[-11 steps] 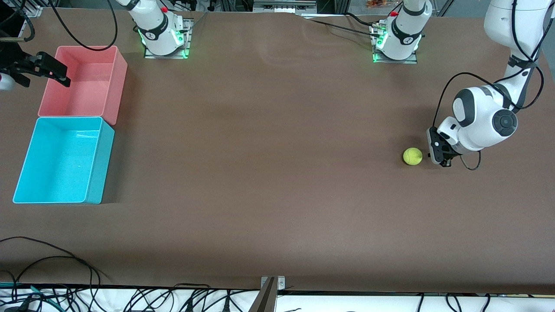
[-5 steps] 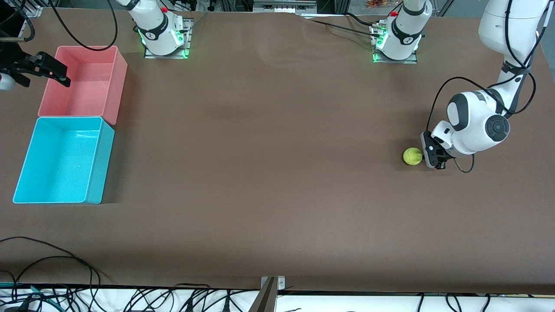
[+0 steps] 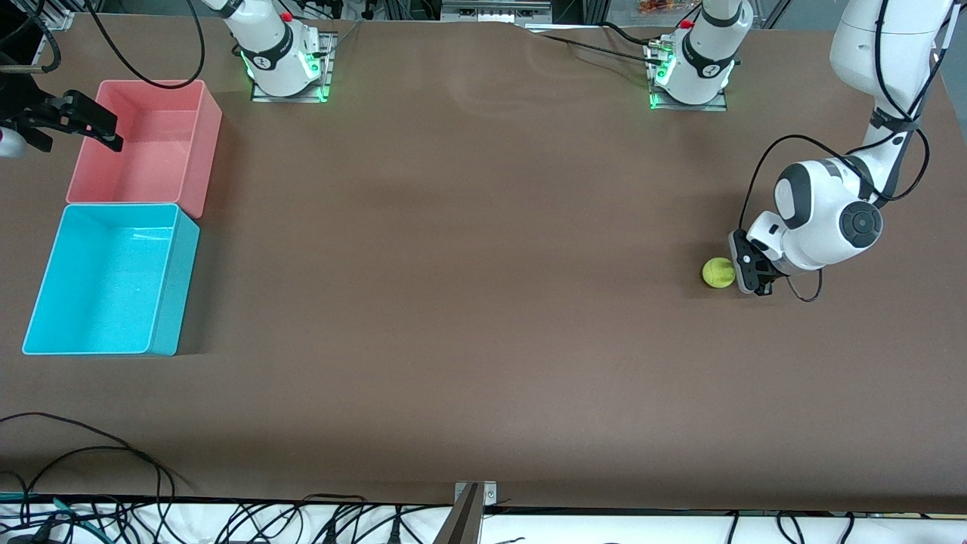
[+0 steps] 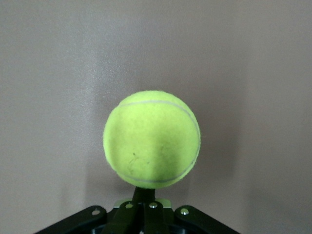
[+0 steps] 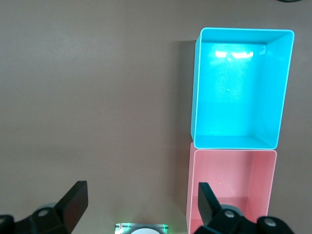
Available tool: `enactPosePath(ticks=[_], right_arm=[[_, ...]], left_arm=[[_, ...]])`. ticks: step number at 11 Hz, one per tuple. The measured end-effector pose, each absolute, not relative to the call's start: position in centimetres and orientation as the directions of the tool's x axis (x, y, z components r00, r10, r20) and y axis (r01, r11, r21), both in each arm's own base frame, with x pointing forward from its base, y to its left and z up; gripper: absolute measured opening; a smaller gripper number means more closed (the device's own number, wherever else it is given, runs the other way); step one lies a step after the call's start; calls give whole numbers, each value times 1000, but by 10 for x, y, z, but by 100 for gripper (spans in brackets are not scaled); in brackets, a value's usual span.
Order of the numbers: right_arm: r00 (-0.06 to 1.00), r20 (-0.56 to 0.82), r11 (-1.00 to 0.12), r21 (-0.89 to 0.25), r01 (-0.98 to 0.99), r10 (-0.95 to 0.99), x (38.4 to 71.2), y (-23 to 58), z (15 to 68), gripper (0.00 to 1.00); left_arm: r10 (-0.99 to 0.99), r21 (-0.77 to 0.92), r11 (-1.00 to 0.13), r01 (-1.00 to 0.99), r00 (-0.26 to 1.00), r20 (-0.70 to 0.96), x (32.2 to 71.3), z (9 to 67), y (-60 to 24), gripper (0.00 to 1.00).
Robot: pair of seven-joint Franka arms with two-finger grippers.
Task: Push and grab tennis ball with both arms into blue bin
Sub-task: 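Push the tennis ball with the left gripper toward the cyan bin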
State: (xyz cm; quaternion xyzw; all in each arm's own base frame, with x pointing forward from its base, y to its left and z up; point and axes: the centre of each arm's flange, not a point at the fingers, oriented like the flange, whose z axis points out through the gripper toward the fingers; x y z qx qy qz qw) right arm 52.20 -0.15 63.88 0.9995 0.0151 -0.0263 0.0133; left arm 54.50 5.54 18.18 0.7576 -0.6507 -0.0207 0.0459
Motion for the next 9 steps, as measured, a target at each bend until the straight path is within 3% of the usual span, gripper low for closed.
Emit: enactPosePath(ticks=[4, 9], right_arm=[[998, -53, -999, 26, 31, 29, 522, -2, 639, 100], [998, -53, -999, 26, 29, 28, 522, -2, 639, 100]], left_arm=[[-991, 81, -130, -988, 133, 24, 549, 176, 14, 1], [-990, 63, -119, -991, 123, 63, 537, 184, -159, 1]])
